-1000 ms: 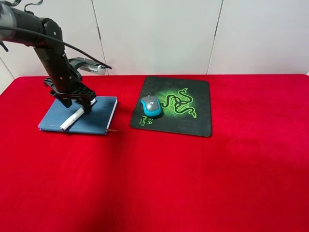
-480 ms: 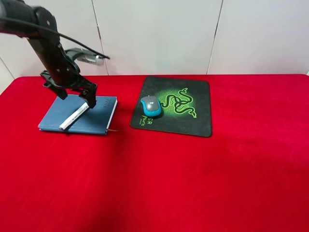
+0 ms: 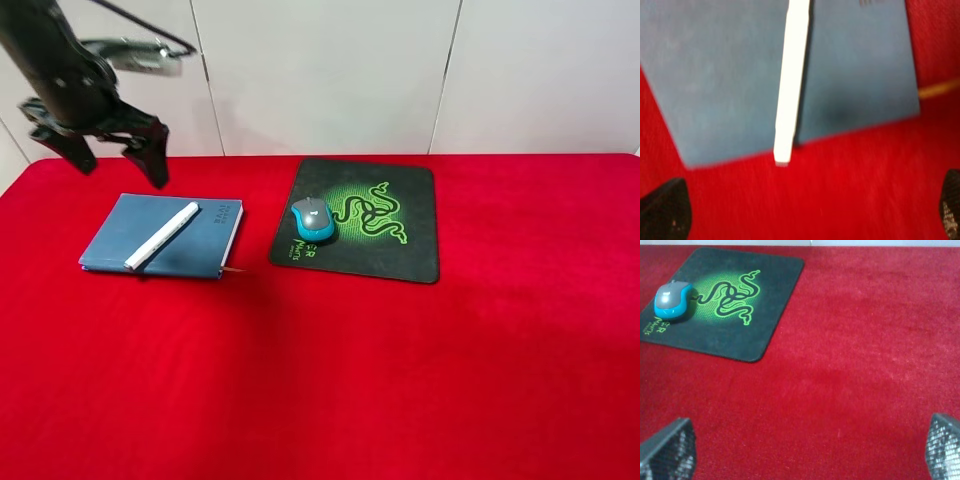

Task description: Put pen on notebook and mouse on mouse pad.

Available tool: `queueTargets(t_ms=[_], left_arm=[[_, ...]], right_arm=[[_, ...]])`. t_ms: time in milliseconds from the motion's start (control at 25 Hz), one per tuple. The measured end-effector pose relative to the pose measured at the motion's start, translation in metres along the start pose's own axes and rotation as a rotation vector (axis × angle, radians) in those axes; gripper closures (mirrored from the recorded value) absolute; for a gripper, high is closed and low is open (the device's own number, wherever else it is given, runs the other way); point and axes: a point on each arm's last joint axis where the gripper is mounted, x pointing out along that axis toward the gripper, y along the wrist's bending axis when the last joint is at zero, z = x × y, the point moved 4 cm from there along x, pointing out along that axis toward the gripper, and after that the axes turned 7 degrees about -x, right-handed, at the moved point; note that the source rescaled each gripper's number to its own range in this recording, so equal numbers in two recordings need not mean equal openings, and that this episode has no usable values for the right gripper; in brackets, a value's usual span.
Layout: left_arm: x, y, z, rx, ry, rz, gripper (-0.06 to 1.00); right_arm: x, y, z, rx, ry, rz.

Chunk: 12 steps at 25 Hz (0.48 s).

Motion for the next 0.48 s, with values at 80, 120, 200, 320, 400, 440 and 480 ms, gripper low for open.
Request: queueTargets(t_ms=[80, 120, 200, 320, 400, 440, 480], left_arm=[[-0.017, -0.001, -0.011, -0.015, 0.015, -0.001, -0.05], [-0.025, -0.001, -0.016, -0.028, 0.025, -0.001, -0.05], [-0.042, -0.002, -0.022, -0.049, -0.007, -0.001, -0.05], [-0.066, -0.003, -0.03, -0.067, -0.077, -0.003, -0.05], [-0.082, -0.003, -0.038, -0.072, -0.119, -0.004, -0.05], [-0.09, -0.003, -0.044, -0.072, -0.142, -0.005, -0.05], [-0.097, -0.004, -0.051, -0.074, -0.162, -0.005, -0.05]], right_arm=[[0.0, 0.0, 0.0, 0.0, 0.0, 0.0], [0.0, 0.0, 0.0, 0.0, 0.0, 0.0], [0.0, 0.0, 0.0, 0.0, 0.0, 0.0], [0.0, 0.0, 0.0, 0.0, 0.0, 0.0], [0.0, 0.0, 0.0, 0.0, 0.0, 0.0], [0.0, 0.0, 0.0, 0.0, 0.0, 0.0], [0.0, 0.0, 0.0, 0.0, 0.0, 0.0]])
